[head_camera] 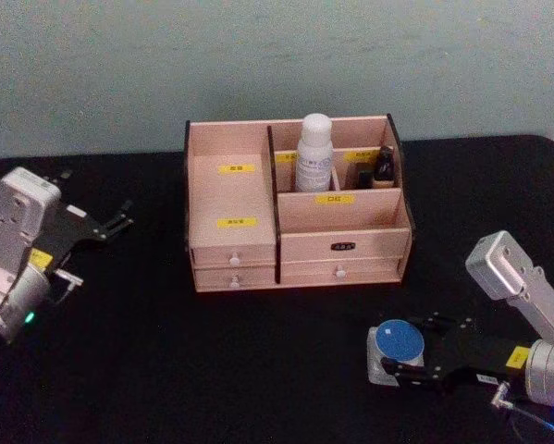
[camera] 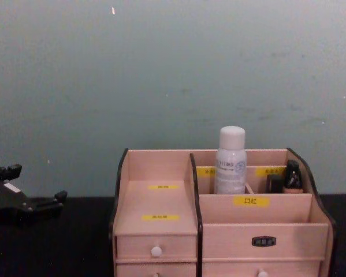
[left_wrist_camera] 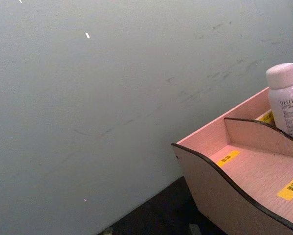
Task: Pick up the facial cleanser and watermelon frost from the table and place them into the tiered storage box.
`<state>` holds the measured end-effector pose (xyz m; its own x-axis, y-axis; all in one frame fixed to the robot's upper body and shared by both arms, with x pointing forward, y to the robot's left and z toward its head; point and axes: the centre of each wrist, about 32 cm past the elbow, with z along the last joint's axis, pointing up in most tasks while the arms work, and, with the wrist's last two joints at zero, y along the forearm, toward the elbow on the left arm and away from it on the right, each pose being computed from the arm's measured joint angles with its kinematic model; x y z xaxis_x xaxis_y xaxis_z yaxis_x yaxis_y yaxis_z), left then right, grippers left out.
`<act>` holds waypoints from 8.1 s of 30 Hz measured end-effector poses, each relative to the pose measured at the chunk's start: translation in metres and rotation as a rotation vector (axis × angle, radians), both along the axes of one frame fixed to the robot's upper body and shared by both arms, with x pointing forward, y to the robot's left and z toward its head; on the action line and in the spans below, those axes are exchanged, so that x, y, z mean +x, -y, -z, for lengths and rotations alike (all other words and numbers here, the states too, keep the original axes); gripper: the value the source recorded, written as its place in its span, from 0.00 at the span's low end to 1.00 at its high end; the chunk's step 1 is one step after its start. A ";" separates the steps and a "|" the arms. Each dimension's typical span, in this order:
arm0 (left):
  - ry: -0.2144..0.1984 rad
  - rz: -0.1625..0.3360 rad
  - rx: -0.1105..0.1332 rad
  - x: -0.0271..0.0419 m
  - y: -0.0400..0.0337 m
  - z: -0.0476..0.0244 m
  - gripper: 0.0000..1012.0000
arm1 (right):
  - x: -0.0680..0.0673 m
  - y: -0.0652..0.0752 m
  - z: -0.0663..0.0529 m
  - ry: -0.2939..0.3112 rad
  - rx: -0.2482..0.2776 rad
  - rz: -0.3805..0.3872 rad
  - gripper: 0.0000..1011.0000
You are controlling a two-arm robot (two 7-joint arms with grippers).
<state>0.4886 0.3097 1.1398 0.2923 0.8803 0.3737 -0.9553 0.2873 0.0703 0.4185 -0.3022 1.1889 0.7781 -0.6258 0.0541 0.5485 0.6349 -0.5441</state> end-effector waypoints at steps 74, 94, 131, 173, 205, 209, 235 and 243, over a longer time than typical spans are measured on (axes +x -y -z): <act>0.000 0.000 0.000 0.0000 0.0000 0.0000 0.99 | 0.086 -0.061 -0.091 0.193 0.071 -0.128 0.71; 0.000 0.000 0.000 0.0000 0.0000 0.0000 0.99 | 0.172 -0.114 -0.090 0.180 0.083 -0.153 0.71; 0.000 0.000 0.000 0.0000 0.0000 0.0000 0.99 | 0.212 -0.141 -0.071 0.087 0.056 -0.137 0.71; 0.000 0.000 0.000 0.0000 0.0000 0.0000 0.99 | 0.163 -0.111 -0.107 0.343 0.243 -0.090 0.99; 0.000 0.000 0.000 0.0000 0.0000 0.0000 0.99 | 0.015 -0.018 0.015 0.522 0.200 0.724 0.99; 0.000 0.000 0.000 0.0000 0.0000 0.0000 0.99 | 0.016 -0.017 0.025 0.483 0.186 0.738 0.99; 0.000 0.000 0.000 0.0000 0.0000 0.0000 0.99 | 0.030 -0.025 0.043 0.356 0.141 0.674 0.99; 0.000 0.000 0.000 0.0000 0.0000 0.0000 0.99 | 0.030 -0.025 0.043 0.356 0.141 0.674 0.99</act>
<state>0.4886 0.3097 1.1398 0.2923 0.8803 0.3737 -0.9552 0.2873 0.0703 0.4482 -0.2774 1.1459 0.1770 -0.9775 0.1146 0.9677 0.1516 -0.2012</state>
